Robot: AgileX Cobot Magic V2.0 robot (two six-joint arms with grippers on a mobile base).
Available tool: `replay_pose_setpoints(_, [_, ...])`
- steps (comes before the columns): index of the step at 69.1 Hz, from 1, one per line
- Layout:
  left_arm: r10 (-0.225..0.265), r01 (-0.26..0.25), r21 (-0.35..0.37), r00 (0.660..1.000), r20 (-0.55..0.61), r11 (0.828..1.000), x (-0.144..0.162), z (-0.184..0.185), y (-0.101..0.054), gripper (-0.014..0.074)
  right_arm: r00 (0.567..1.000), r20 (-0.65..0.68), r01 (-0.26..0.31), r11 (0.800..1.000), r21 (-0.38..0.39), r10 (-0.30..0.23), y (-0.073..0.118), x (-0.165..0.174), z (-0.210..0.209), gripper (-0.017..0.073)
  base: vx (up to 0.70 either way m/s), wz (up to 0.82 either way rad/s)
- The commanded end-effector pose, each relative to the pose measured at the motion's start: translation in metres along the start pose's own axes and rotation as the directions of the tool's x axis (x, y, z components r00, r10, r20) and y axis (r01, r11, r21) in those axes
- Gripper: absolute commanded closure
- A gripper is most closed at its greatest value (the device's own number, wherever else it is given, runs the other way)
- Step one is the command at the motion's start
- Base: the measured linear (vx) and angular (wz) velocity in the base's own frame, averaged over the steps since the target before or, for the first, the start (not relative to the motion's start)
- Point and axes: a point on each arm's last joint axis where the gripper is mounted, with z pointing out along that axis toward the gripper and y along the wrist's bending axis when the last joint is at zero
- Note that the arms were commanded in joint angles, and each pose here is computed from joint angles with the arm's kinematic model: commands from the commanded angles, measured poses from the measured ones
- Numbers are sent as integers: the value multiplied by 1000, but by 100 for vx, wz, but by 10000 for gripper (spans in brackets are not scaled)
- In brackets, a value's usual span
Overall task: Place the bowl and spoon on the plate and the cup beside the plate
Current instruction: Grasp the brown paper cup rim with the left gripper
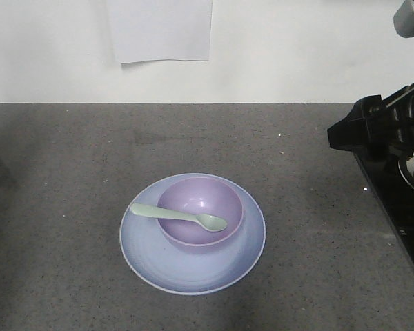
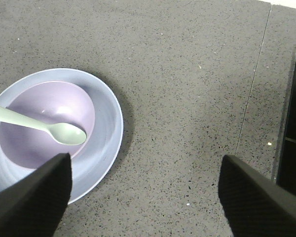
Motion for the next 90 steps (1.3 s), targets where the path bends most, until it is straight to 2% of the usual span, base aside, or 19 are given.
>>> replay_pose_setpoints(1, [-28,27,10,994,103,1000,-4,-20,5,96,994,107,11,1000,11,-12,-1,-10,-12,-31,0,0])
replay_pose_setpoints(37, [-34,33,14,998,46,999,-11,10,-2,100,993,118,11,1000,11,-12,-1,-11,-12,-31,0,0])
replay_pose_setpoints(70, [-25,25,3,998,-51,1000,-15,47,-10,156,993,120,11,1000,11,-12,-1,-11,-12,-31,0,0])
replay_pose_setpoints(79, [-24,24,3,998,-62,1000,-15,50,-10,226,993,120,11,1000,11,-12,-1,-11,-12,-31,0,0])
replay_pose_setpoints(80, [-25,25,5,998,-63,1000,-15,50,-11,312,992,122,11,1000,11,-12,-1,-11,-13,-31,0,0])
replay_pose_setpoints(81, [-26,27,8,998,-63,1000,-15,50,-11,337,992,123,11,1000,11,-12,-1,-11,-13,-31,0,0])
replay_pose_setpoints(90, [-27,28,10,998,-65,1000,-15,50,-11,491,992,126,11,1000,11,-12,-1,-12,-13,-31,0,0])
